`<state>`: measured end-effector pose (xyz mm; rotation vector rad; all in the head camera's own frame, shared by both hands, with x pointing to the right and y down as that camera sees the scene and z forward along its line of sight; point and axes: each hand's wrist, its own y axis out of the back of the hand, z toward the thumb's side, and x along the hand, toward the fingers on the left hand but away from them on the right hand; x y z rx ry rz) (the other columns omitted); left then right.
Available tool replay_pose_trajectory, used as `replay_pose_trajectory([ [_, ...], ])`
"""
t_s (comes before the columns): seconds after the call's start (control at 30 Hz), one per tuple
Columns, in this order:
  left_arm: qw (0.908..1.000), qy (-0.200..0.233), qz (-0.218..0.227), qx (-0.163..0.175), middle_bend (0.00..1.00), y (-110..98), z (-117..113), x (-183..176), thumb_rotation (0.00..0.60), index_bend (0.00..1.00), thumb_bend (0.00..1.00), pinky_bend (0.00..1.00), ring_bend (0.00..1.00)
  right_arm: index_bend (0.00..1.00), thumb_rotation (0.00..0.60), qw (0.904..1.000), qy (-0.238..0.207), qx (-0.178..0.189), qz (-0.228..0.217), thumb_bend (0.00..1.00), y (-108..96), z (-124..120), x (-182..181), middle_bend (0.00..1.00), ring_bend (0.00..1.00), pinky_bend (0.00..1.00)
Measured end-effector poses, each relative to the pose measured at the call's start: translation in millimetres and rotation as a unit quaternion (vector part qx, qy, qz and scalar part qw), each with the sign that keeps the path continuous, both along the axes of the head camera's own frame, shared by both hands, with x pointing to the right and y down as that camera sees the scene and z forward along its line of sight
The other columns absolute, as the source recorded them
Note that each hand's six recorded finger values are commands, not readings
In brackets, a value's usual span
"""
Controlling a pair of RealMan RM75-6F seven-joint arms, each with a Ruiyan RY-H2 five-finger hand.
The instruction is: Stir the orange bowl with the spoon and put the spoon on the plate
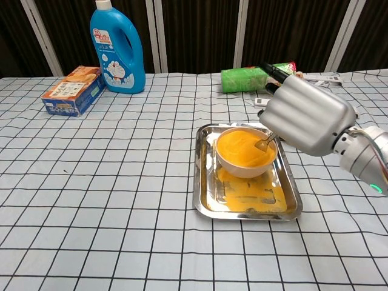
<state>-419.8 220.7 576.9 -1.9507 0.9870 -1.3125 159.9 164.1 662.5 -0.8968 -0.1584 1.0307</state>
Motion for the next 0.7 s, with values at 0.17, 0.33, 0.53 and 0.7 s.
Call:
replay_pose_trajectory([
  [0.17,1.0000,0.000,-0.001,0.000,0.00,-0.2,-0.3,-0.4,0.600,0.00,0.00,0.00,0.00,0.67,0.600,0.9998,-0.016,0.002,-0.010,0.50,1.8,-5.9,-12.7,0.58,0.30,0.00],
  [0.33,1.0000,0.001,-0.002,0.000,0.00,-0.2,-0.4,-0.6,0.600,0.00,0.00,0.00,0.00,0.67,0.600,0.9998,-0.013,0.009,-0.009,0.50,-2.1,-8.8,-12.5,0.58,0.30,0.00],
  [0.53,1.0000,0.000,-0.001,-0.001,0.00,-0.1,0.2,-0.3,0.600,0.00,0.00,0.00,0.00,0.67,0.600,0.9998,-0.008,0.017,0.007,0.50,-10.6,-12.4,-2.4,0.58,0.30,0.00],
  [0.7,1.0000,-0.001,-0.001,-0.001,0.00,0.0,0.5,-0.2,0.600,0.00,0.00,0.00,0.00,0.67,0.600,0.9996,-0.001,0.020,0.018,0.50,-17.4,-14.2,7.6,0.58,0.30,0.00],
])
